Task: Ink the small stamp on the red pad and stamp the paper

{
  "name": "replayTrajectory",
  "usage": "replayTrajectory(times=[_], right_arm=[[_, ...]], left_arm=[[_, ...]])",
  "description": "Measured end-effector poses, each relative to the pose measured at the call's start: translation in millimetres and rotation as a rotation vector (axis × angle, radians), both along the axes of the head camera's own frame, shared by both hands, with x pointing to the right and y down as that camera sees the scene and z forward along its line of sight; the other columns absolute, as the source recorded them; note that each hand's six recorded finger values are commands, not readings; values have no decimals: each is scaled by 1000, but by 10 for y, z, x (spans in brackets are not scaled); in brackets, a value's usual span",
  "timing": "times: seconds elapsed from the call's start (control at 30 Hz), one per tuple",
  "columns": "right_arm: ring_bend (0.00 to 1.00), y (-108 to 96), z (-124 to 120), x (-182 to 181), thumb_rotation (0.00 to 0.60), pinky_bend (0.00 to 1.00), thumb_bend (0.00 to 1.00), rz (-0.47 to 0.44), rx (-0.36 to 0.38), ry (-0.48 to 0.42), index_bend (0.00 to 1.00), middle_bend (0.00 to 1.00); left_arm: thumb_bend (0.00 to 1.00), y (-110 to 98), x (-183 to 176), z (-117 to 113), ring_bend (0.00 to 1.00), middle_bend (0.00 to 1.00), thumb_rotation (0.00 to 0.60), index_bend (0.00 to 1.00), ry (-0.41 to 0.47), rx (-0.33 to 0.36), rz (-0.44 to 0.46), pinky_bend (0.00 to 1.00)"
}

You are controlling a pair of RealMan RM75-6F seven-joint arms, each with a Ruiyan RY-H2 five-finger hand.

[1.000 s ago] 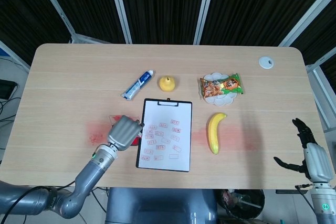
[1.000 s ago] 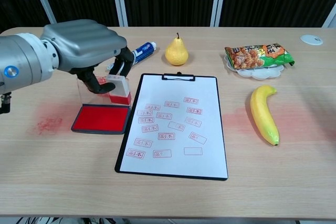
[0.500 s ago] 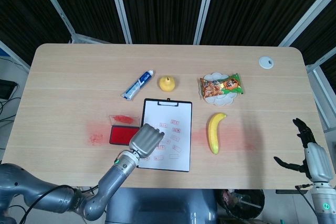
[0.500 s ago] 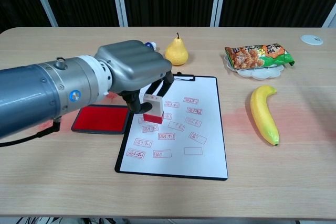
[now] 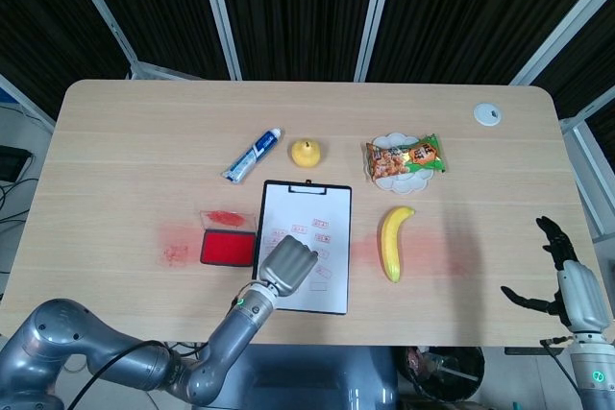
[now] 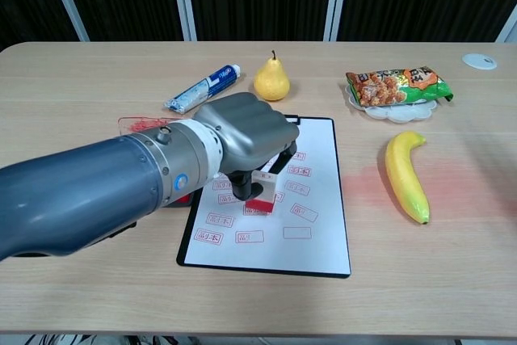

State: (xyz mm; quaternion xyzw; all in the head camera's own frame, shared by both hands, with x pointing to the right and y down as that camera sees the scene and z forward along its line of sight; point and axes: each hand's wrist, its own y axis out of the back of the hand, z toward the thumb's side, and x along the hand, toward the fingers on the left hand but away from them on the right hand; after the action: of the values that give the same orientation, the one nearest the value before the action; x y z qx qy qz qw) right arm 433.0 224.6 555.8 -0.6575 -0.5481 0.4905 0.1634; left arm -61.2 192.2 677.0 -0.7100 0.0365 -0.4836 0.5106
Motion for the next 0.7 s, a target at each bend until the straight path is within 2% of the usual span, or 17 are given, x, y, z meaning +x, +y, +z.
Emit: replayTrajectory(times=[0.7], right_arm=[[0,2,0,-5,600,219,121,11,-11,-20,0,0]], left_arm=[[595,104,222,127,837,743,600,697,-11,-3,26,973]])
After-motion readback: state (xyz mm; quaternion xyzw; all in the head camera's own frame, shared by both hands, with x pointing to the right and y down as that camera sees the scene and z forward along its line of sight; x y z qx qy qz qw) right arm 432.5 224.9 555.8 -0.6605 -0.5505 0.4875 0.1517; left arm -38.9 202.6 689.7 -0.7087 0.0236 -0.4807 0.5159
